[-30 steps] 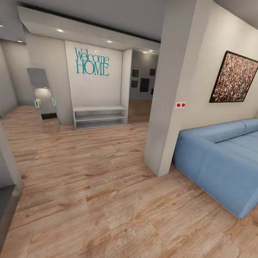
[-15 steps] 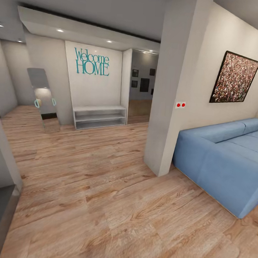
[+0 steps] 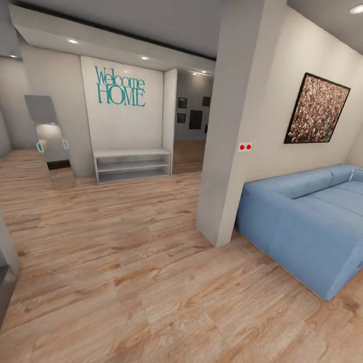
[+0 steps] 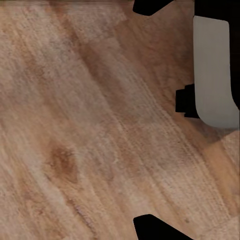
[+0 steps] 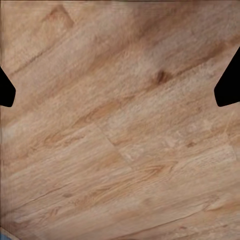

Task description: In the kitchen, take the Vidalia onion out of the sink, dice it on the chopping board with the paring knife, put the diced onion into the bowl on the countertop, then place both the paring knife and the chopping board into the sink.

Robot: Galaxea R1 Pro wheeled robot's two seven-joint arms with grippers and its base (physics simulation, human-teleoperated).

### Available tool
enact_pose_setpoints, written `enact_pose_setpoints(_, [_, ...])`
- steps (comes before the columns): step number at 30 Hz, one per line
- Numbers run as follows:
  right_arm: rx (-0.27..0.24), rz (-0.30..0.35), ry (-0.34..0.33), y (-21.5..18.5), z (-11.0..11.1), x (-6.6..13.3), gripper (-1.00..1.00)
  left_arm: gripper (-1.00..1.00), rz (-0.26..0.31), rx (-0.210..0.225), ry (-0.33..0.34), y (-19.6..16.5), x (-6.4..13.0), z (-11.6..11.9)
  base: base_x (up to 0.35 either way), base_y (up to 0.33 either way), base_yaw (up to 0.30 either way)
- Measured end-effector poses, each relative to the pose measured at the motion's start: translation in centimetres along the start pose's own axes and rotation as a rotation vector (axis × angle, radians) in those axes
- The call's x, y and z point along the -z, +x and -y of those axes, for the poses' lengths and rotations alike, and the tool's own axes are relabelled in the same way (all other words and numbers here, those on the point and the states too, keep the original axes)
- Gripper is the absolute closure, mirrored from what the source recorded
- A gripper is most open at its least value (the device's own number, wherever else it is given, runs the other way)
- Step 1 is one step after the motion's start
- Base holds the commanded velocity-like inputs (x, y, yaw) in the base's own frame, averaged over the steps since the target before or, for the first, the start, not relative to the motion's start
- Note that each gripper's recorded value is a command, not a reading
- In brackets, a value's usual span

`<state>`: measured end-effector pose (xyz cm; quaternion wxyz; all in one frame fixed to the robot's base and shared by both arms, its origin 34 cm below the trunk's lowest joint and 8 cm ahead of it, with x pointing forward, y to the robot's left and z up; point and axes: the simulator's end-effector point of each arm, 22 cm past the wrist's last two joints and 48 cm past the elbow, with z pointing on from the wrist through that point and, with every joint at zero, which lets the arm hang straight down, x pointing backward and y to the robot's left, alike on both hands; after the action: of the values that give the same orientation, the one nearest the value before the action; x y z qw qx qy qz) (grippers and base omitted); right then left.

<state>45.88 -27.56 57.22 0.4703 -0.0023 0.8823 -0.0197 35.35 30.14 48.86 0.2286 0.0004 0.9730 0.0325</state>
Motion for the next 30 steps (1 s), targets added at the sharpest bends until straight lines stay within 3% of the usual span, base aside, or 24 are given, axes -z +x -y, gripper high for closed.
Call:
enact_pose_setpoints(6, [0.0, 0.0, -0.001, 0.01, -0.02, 0.03, -1.0, -1.0, -0.019, 0.002, 0.003, 0.96, 0.03, 0.26, 0.0, 0.0, -0.21])
enact_pose_setpoints(30, [-0.001, 0.014, -0.002, -0.49, -0.08, 0.02, -1.0, -1.0, -0.001, 0.002, 0.0, 0.27, 0.08, 0.0, 0.0, 0.0, -0.205])
